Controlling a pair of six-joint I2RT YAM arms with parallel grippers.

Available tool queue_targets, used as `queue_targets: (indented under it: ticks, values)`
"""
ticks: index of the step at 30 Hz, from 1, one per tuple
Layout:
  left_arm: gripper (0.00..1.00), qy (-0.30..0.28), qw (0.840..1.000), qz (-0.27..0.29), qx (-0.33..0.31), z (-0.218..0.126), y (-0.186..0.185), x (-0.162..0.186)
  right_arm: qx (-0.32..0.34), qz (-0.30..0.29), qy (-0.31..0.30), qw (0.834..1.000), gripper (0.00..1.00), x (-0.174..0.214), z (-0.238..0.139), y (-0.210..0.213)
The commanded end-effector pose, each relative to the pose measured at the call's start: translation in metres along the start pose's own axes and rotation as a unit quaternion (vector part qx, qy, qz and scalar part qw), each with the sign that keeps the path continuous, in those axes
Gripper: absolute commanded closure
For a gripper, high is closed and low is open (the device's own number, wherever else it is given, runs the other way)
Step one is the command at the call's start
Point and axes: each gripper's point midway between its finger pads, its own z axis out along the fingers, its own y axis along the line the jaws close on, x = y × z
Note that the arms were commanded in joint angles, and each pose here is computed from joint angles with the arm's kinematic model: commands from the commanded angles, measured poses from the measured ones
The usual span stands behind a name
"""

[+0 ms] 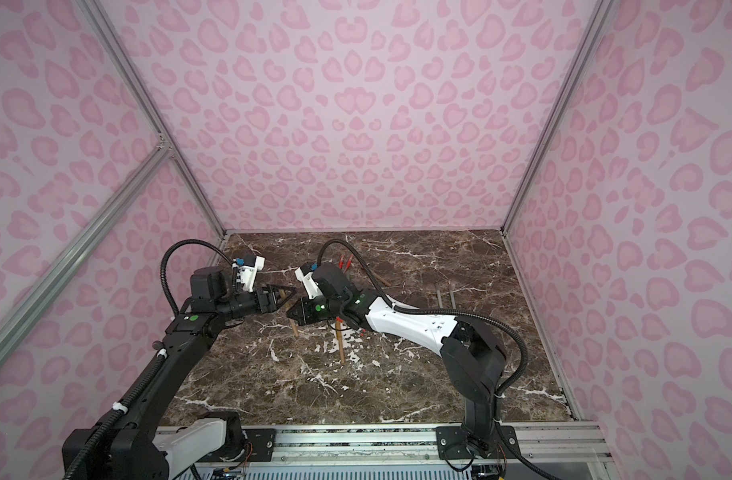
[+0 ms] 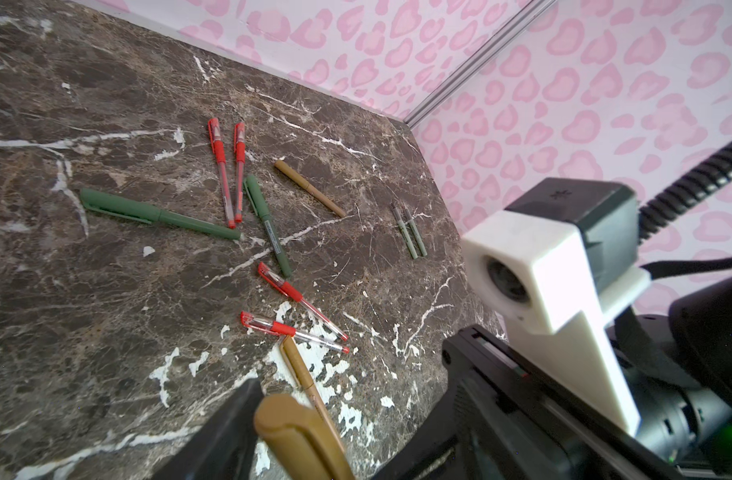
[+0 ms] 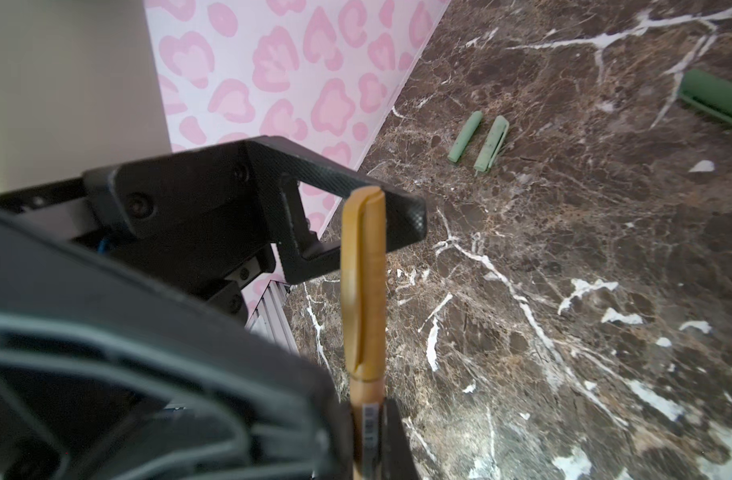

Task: Open the pen caps
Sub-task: 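Lift the tan pen toward the left gripper while the left gripper grasps its cap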

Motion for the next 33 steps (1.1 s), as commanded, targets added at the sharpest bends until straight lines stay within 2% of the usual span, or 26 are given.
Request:
queue_targets:
  ticks: [1,8,9,14,16,20,23,31,33]
  values:
    - [0.32,-0.017,1.0,0.006,0.001,0.0,-0.002,-0.008,-0.003,-0.005,-0.005,1.0,1.0,-0.002,0.003,0.005]
    - [0.62,-0.021,1.0,0.007,-0.006,-0.003,-0.003,-0.01,0.002,-0.012,-0.011,1.0,1.0,-0.006,0.0,0.007]
    - [0.7,-0.024,1.0,0.007,-0.004,-0.003,-0.004,-0.01,-0.002,-0.012,-0.013,1.0,1.0,-0.007,0.001,0.008]
    - [0.96,-0.024,1.0,0.002,-0.016,-0.005,-0.001,-0.012,0.009,-0.016,-0.008,1.0,1.0,-0.006,0.0,0.007]
    - [0.96,-0.031,0.999,0.005,-0.013,-0.006,-0.002,-0.014,0.004,-0.019,-0.02,1.0,0.99,-0.009,-0.003,0.01]
    - [0.96,-0.029,0.999,-0.003,-0.016,-0.006,-0.001,-0.014,0.007,-0.02,-0.018,1.0,0.82,-0.009,-0.001,0.01]
    - [0.96,-0.037,0.999,-0.003,-0.011,-0.008,-0.003,-0.017,0.004,-0.025,-0.017,1.0,0.74,-0.008,0.003,0.012]
    - [0.96,-0.041,0.999,-0.007,-0.007,-0.008,-0.004,-0.018,0.001,-0.028,-0.012,1.0,0.73,-0.01,0.015,0.012]
    - [0.96,-0.038,0.999,-0.011,-0.006,-0.007,-0.002,-0.017,0.002,-0.028,-0.002,1.0,0.76,-0.009,0.02,0.011]
